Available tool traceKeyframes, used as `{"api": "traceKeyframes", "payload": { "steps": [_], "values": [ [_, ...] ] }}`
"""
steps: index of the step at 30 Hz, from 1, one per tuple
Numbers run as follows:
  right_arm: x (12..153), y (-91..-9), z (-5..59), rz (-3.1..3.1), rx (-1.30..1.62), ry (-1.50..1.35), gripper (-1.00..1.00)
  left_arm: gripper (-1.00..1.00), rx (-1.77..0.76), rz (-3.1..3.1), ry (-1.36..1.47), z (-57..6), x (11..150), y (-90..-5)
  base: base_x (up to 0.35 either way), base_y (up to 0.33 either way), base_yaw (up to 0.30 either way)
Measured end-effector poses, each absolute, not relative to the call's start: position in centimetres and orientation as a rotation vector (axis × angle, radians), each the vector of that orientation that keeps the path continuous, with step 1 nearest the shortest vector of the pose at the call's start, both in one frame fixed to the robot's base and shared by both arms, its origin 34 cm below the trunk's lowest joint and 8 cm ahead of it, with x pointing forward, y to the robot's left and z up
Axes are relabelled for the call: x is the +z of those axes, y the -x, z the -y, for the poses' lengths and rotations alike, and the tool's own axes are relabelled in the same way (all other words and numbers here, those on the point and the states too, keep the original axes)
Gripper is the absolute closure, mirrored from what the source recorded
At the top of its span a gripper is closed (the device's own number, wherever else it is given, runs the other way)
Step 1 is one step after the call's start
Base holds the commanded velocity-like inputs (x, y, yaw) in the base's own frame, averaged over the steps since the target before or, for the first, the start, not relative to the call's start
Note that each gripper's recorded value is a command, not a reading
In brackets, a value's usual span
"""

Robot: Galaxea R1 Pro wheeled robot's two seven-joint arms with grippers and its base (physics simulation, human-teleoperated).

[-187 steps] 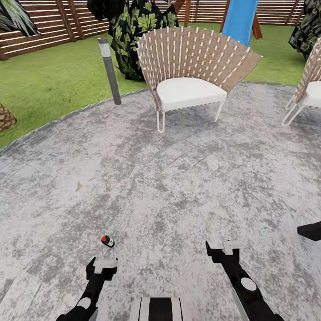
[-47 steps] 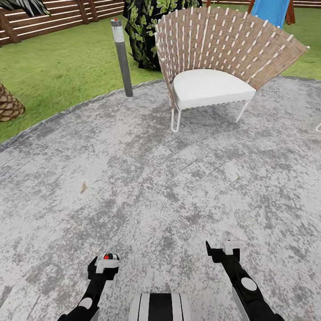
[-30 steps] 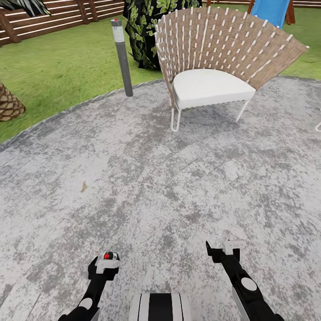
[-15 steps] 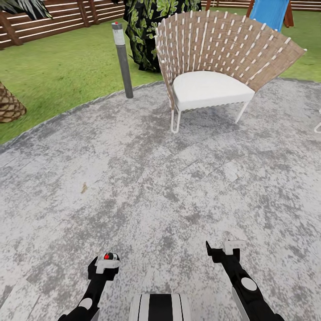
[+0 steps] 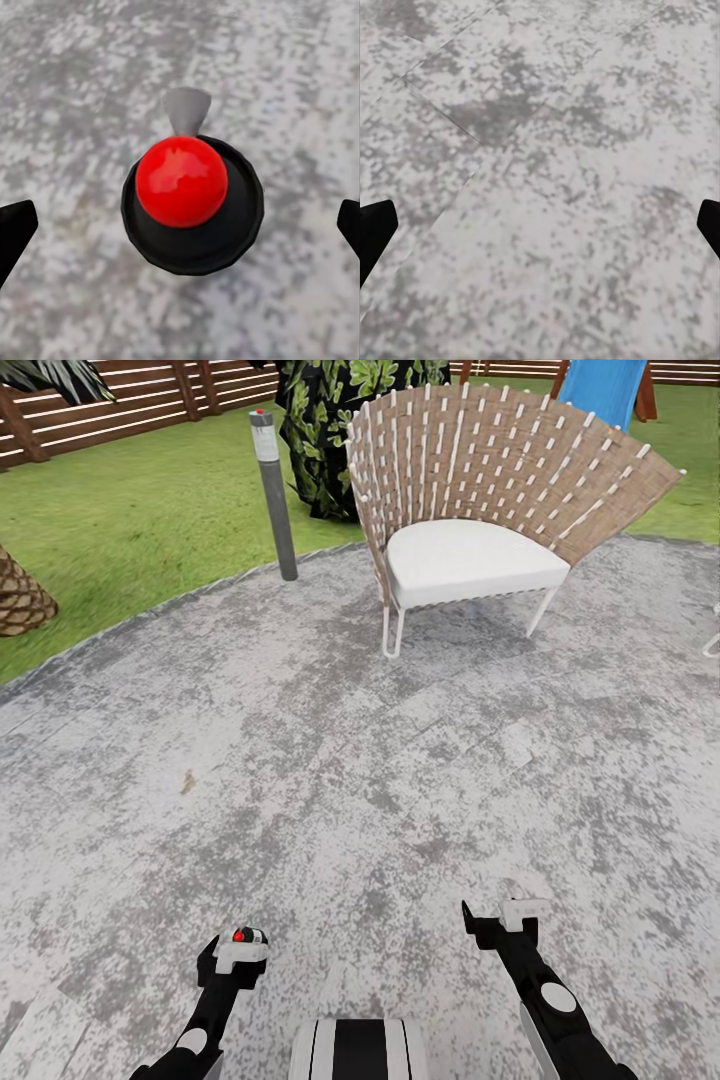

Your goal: In the garden, pick up the pesticide atomizer on the floor and spray pesticide onto both trees until each tree trunk is fully covered.

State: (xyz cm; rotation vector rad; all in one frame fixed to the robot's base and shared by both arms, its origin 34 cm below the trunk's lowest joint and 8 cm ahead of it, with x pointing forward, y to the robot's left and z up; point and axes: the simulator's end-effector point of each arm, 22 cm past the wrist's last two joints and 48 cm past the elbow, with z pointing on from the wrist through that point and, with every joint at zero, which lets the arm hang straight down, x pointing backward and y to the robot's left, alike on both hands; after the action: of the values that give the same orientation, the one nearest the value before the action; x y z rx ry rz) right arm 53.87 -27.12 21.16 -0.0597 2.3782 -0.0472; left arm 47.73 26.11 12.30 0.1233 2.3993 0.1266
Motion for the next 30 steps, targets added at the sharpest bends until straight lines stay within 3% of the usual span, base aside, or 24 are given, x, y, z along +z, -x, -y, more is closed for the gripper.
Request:
{"api": "traceKeyframes", "payload": {
  "steps": [4, 5, 30],
  "values": [
    [21.16, -53.86, 27.12, -2.378, -0.047, 0.06, -1.0, -1.0, 0.128, -2.399, -0.123, -26.13, 12.3, -47.73, 0.0, 0.0, -0.022],
    [21.16, -53.87, 27.12, -2.378, -0.047, 0.06, -1.0, 1.0, 0.128, -2.399, -0.123, -26.13, 12.3, -47.73, 0.0, 0.0, -0.008],
    [21.12, -53.84, 27.13, -2.379, -0.047, 0.06, -1.0, 1.0, 0.127, -2.397, -0.12, -26.12, 12.35, -47.81, 0.0, 0.0, 0.0]
  ]
}}
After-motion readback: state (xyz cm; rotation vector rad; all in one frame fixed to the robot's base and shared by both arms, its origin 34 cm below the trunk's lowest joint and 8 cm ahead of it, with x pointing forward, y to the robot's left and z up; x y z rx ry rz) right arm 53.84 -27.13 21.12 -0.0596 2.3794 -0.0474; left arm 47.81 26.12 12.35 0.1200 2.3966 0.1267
